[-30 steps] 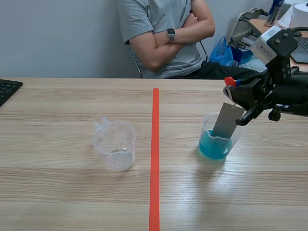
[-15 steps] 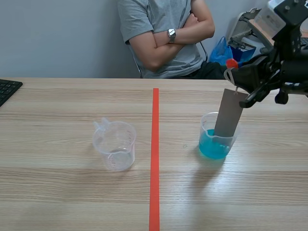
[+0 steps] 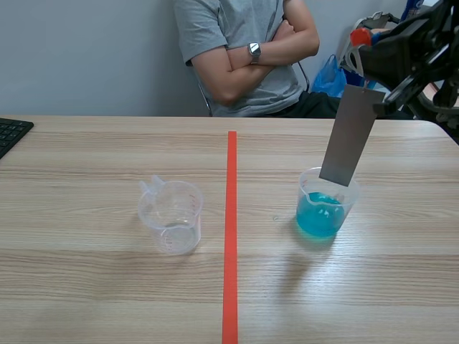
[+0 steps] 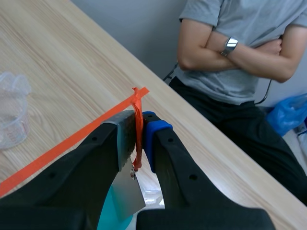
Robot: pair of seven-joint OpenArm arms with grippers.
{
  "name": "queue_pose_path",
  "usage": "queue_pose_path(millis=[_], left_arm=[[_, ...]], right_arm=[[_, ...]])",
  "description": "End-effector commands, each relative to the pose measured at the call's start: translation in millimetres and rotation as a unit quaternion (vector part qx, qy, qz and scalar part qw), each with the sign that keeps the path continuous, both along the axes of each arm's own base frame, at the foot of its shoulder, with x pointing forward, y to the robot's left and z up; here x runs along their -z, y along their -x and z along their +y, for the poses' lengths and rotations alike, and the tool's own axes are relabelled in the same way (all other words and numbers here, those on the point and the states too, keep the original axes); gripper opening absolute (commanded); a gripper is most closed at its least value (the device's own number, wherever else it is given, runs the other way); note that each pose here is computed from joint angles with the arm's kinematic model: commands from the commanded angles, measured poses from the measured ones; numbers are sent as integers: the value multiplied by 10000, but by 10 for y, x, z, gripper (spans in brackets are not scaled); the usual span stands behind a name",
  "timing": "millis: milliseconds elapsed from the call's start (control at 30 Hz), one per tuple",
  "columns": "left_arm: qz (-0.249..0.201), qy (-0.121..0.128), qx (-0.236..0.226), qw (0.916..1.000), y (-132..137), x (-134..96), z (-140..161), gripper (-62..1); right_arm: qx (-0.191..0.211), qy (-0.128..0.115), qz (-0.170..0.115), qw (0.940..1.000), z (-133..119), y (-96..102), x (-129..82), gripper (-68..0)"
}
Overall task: Do the redox reaction experiment.
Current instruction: 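Raise the plate and point at it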
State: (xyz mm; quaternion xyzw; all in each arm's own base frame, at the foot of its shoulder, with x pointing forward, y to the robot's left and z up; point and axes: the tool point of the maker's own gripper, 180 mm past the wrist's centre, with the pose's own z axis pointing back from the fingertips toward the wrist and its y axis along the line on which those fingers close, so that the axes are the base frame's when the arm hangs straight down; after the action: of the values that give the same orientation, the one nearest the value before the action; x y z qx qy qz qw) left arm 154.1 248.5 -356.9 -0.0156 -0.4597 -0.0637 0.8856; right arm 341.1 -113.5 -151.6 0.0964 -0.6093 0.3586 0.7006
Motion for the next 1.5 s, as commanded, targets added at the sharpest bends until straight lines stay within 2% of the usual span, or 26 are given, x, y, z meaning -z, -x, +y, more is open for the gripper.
queue_pose_path(millis=[0,233,500,867,1000,1200,1267,1467], left_arm=[[-91,37,30,9999,-28,-36,-25,-567],[-91,37,30,9999,-28,-36,-25,-567],[-93,37,30,9999,-29,-37,-25,-567],[-129,-5,112,9999,-54,-61,-16,-567],[-83,61,663,9977,-102,-112,-100,-567],[-353,464,1323,9895,-274,-349,-225,-567],[-458,615,1534,9852,-350,-440,-279,-567],[-708,786,2380,9655,-623,-621,-593,-567]], right_arm=[[-18,4,-236,9997,-10,1,-175,-660],[-168,-128,-393,9990,85,70,-336,-660],[-293,-300,-342,9985,163,130,-404,-660],[-199,-414,-458,9979,82,136,-540,-660],[-195,-414,-461,9979,79,135,-542,-660],[-195,-415,-464,9979,79,135,-543,-660],[-196,-418,-464,9979,80,135,-543,-660],[-196,-420,-462,9979,80,136,-542,-660]])
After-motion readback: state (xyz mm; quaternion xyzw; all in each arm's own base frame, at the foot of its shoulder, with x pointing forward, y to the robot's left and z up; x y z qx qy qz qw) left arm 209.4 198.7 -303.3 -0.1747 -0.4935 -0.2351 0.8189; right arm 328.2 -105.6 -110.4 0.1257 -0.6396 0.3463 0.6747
